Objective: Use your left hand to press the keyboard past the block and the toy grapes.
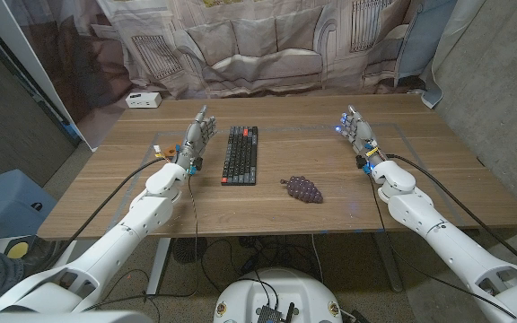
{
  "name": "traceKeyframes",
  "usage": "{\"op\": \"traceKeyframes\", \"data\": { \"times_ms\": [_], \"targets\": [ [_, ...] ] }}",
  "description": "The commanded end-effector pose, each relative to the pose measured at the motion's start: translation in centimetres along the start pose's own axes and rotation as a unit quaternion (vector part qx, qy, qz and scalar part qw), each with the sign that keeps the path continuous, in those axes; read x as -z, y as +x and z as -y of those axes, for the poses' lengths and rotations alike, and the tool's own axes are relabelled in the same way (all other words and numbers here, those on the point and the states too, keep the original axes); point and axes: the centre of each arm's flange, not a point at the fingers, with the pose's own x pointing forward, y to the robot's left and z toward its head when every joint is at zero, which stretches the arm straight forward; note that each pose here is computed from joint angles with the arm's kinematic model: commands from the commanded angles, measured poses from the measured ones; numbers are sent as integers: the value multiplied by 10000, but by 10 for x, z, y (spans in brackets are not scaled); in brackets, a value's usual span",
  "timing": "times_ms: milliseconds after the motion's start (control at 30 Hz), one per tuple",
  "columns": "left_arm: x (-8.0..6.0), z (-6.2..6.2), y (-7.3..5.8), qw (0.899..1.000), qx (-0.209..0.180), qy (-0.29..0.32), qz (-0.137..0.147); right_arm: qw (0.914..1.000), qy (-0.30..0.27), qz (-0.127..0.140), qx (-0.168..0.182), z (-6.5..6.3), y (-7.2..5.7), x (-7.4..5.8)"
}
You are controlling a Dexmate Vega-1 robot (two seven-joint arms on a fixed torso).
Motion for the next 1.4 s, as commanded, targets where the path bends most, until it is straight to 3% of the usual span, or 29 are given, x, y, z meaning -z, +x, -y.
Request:
{"op": "traceKeyframes", "data": {
  "times_ms": [33, 400, 700, 1167, 1400],
  "targets": [
    [-3, -2, -9, 9997, -158, 167, 103, 10000, -10, 44, 81, 0, -8, 0],
    [-9, -9, -5, 9988, -109, 407, 267, 9998, -103, 106, 142, -3, -18, -4],
    [-22, -8, 6, 9935, -112, 1043, 441, 9995, -166, 188, 170, 1, -24, -9],
    [-27, -2, 14, 9866, -260, 1450, 702, 9993, -228, 223, 189, 4, -27, -13],
    [-31, 1, 15, 9790, -421, 1710, 1029, 9991, -207, 274, 253, 5, -31, -12]
  ]
}}
